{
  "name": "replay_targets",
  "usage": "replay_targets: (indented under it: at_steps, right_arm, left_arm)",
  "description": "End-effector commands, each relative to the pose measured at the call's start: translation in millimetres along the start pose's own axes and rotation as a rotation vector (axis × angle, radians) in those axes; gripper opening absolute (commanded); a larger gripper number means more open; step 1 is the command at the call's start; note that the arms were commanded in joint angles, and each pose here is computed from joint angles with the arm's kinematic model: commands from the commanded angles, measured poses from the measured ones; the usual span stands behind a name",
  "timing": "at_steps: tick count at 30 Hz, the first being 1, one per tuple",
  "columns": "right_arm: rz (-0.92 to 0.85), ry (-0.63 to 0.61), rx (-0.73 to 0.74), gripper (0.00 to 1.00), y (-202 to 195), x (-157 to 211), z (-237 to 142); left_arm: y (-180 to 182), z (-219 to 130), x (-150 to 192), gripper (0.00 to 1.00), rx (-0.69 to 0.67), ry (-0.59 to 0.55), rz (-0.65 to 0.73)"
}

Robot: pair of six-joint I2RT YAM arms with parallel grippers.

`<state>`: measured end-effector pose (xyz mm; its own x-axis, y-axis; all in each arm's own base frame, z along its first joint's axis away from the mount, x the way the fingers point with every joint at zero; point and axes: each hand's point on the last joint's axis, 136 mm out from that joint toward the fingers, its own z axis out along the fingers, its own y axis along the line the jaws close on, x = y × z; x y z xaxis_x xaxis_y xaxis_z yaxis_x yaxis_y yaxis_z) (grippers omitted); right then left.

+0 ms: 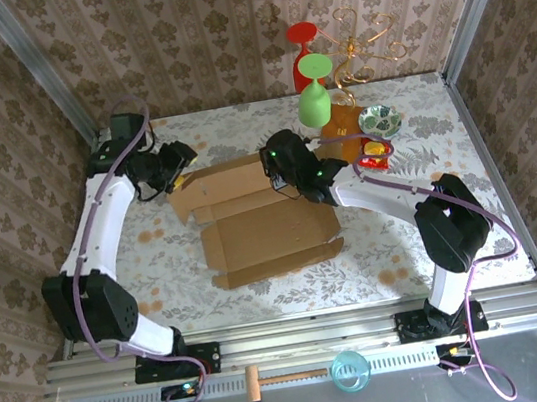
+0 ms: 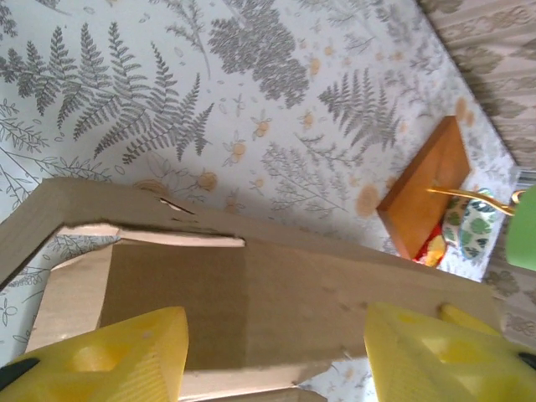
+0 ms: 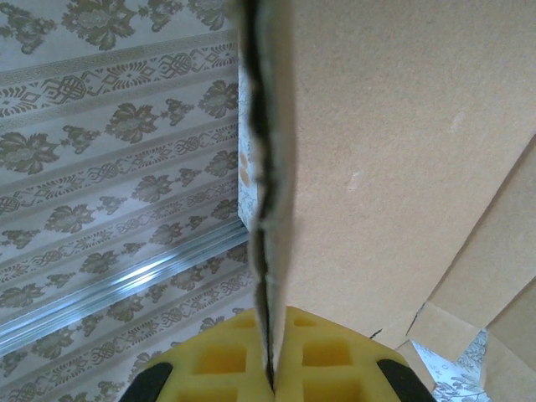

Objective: Fold the paper box

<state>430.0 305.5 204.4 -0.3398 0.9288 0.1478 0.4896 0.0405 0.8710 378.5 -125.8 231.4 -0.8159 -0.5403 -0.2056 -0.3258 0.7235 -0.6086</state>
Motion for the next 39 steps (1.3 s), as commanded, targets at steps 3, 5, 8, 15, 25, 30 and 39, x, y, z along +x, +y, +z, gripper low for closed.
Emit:
replay_targets:
  at_steps: [3, 5, 8, 15, 25, 30, 39]
  right_arm:
    - [0.019, -0.006, -0.029, 0.0, 10.5, -4.9, -9.0]
    - [0.022, -0.002, -0.029, 0.0, 9.8, -4.3, -7.6]
    - [0.029, 0.005, -0.03, 0.0, 9.1, -3.1, -5.1]
    - [0.037, 0.018, -0.033, 0.0, 5.9, -1.1, -2.9]
    - [0.06, 0.051, -0.13, 0.09, 3.6, -7.9, 2.3]
    - [0.059, 0.083, -0.162, 0.3, 0.6, -1.6, 3.8]
    - [0.065, 0.092, -0.193, 0.34, 1.9, 5.9, 14.6]
  left_arm:
    - [-5.4, 23.5, 6.8, 0.59, 0.033, 0.019, 0.04]
    - [-7.3, 29.6, 9.5, 0.59, 0.045, 0.025, 0.027]
    - [-7.9, 34.4, 12.0, 0.57, 0.049, 0.025, 0.014]
    - [-6.8, 39.3, 10.3, 0.34, 0.079, 0.001, -0.025]
    - [-1.5, 38.2, 12.1, 0.15, 0.089, -0.011, -0.07]
    - [1.6, 39.4, 13.8, 0.15, 0.09, -0.01, -0.088]
    - [3.4, 38.7, 16.2, 0.14, 0.095, -0.008, -0.094]
